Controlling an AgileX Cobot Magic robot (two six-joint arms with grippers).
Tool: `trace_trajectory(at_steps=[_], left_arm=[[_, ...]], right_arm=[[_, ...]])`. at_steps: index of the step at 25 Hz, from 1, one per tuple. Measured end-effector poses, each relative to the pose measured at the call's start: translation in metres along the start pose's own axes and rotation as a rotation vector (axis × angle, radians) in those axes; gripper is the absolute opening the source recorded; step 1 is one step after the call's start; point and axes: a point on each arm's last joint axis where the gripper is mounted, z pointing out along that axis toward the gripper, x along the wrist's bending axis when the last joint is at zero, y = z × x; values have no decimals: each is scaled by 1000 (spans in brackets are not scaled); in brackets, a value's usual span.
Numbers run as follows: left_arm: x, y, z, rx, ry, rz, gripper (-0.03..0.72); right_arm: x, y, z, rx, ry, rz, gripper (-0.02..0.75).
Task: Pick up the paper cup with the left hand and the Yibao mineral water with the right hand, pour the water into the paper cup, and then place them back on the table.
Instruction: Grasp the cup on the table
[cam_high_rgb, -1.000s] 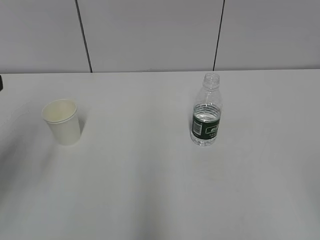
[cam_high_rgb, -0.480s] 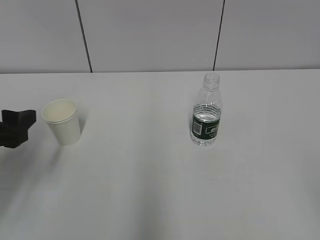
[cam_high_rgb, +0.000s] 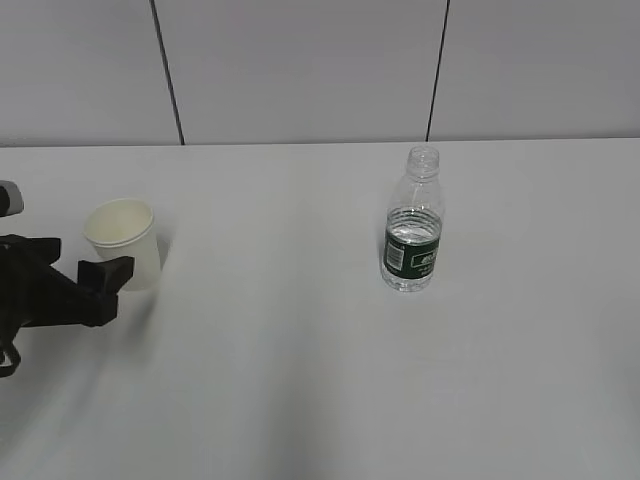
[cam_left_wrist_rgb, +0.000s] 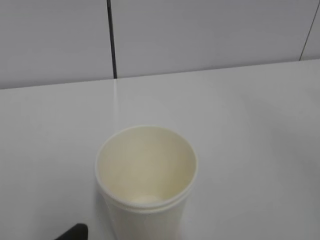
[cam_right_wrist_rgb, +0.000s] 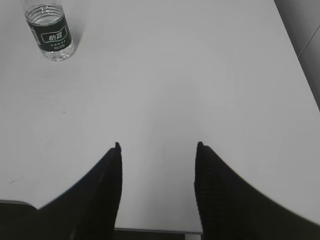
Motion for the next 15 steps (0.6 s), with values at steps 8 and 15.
trace_trajectory(at_steps=[8,15], left_arm=[[-2,-25,26,-106,-27,-24,561],[2,-61,41,3,31,-72,561]], right_arm=[[0,0,0,0,0,0,385],[0,0,0,0,0,0,385]])
